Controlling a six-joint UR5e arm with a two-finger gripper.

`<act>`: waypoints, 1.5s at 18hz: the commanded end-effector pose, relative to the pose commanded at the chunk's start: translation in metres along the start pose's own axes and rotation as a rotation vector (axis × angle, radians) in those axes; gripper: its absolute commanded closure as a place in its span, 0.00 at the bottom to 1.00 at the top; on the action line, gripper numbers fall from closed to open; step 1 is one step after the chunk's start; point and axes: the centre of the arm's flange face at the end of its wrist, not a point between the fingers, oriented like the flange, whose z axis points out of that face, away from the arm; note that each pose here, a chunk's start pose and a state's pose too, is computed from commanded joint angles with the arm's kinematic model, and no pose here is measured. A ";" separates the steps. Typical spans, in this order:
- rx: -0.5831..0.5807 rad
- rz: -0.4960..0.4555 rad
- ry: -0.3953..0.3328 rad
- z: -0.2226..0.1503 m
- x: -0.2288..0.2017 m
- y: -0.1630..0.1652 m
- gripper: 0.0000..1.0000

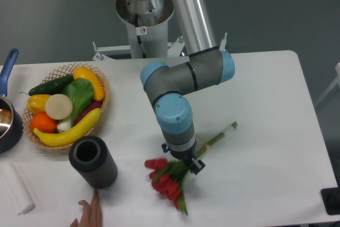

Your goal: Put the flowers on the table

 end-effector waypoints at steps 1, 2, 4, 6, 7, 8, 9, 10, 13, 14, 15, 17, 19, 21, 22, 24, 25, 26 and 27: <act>0.005 -0.003 -0.011 -0.008 -0.001 0.002 0.00; 0.008 -0.002 -0.015 -0.011 0.000 0.002 0.00; 0.052 -0.015 -0.056 -0.046 -0.005 0.008 0.00; 0.111 -0.038 -0.094 -0.085 -0.007 0.018 0.00; 0.117 -0.051 -0.098 -0.092 -0.008 0.027 0.00; 0.117 -0.065 -0.104 -0.100 -0.008 0.037 0.00; 0.118 -0.075 -0.122 -0.112 -0.010 0.044 0.00; 0.124 -0.085 -0.144 -0.127 -0.011 0.050 0.00; 0.144 -0.106 -0.199 -0.173 -0.012 0.069 0.00; 0.157 -0.113 -0.196 -0.181 -0.013 0.077 0.00; 0.182 -0.129 -0.185 -0.189 -0.016 0.088 0.00; 0.230 -0.132 -0.149 -0.198 -0.020 0.118 0.00; 0.254 -0.041 -0.126 -0.207 -0.020 0.150 0.00; 0.264 0.031 -0.102 -0.214 -0.017 0.179 0.00; 0.264 0.058 -0.095 -0.217 -0.013 0.188 0.00; 0.261 0.089 -0.082 -0.216 0.000 0.193 0.00; 0.257 0.082 -0.088 -0.220 0.002 0.201 0.00; 0.257 0.081 -0.089 -0.219 0.003 0.208 0.00; 0.256 0.088 -0.090 -0.219 0.002 0.209 0.00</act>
